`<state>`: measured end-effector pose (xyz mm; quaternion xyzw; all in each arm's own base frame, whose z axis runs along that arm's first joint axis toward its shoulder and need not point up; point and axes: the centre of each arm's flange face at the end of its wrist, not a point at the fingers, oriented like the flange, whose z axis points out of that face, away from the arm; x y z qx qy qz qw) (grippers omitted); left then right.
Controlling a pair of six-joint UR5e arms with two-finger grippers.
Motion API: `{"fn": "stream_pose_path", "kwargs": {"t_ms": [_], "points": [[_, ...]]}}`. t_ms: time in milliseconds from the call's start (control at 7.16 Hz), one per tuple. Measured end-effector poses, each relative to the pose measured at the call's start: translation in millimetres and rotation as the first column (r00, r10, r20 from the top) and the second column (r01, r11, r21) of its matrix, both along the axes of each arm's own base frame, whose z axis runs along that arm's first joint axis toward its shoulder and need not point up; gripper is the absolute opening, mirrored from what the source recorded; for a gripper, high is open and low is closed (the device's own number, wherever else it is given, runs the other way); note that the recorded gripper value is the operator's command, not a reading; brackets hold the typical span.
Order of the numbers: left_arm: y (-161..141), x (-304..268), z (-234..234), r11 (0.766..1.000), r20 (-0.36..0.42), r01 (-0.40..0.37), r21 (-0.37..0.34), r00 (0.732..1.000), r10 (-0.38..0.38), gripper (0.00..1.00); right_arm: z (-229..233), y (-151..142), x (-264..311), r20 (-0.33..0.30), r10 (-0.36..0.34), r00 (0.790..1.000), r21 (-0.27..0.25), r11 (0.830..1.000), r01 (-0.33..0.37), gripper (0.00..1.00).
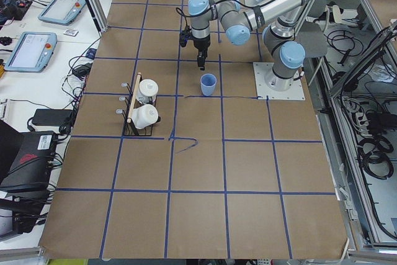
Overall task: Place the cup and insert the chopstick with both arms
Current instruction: 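Grasp the pink chopstick with the right gripper while the left grasps the blue cup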
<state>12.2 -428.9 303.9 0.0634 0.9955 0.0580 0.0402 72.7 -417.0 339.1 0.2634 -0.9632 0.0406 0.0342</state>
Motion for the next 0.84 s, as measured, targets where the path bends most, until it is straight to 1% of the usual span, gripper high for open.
{"fn": "stream_pose_path", "kwargs": {"t_ms": [140, 279, 419, 559, 699, 838], "points": [[6, 9, -14, 1.000, -0.006, -0.023, 0.013, 1.000, 0.023, 0.86, 1, 0, 0, 0.007, 0.000, 1.000, -0.004, 1.000, 0.000, 0.62], [10, 16, -24, 0.999, -0.013, -0.040, 0.030, 0.999, 0.041, 0.67, 3, -1, 0, 0.009, -0.001, 1.000, -0.009, 1.000, 0.001, 0.52], [11, 19, -32, 0.998, -0.020, -0.050, 0.046, 0.999, 0.051, 0.47, 5, -2, 0, 0.009, -0.002, 1.000, -0.014, 1.000, 0.002, 0.50], [11, 20, -38, 0.997, -0.027, -0.057, 0.060, 0.998, 0.059, 0.22, 6, -3, 0, 0.008, -0.002, 1.000, -0.017, 1.000, 0.002, 0.43], [11, 20, -42, 0.996, -0.032, -0.059, 0.072, 0.998, 0.062, 0.00, 7, -3, 0, 0.008, -0.002, 1.000, -0.018, 1.000, 0.002, 0.33], [12, 20, -46, 0.995, -0.036, -0.061, 0.083, 0.997, 0.064, 0.00, 8, -4, 0, 0.008, -0.001, 1.000, -0.022, 1.000, 0.002, 0.29]]}}
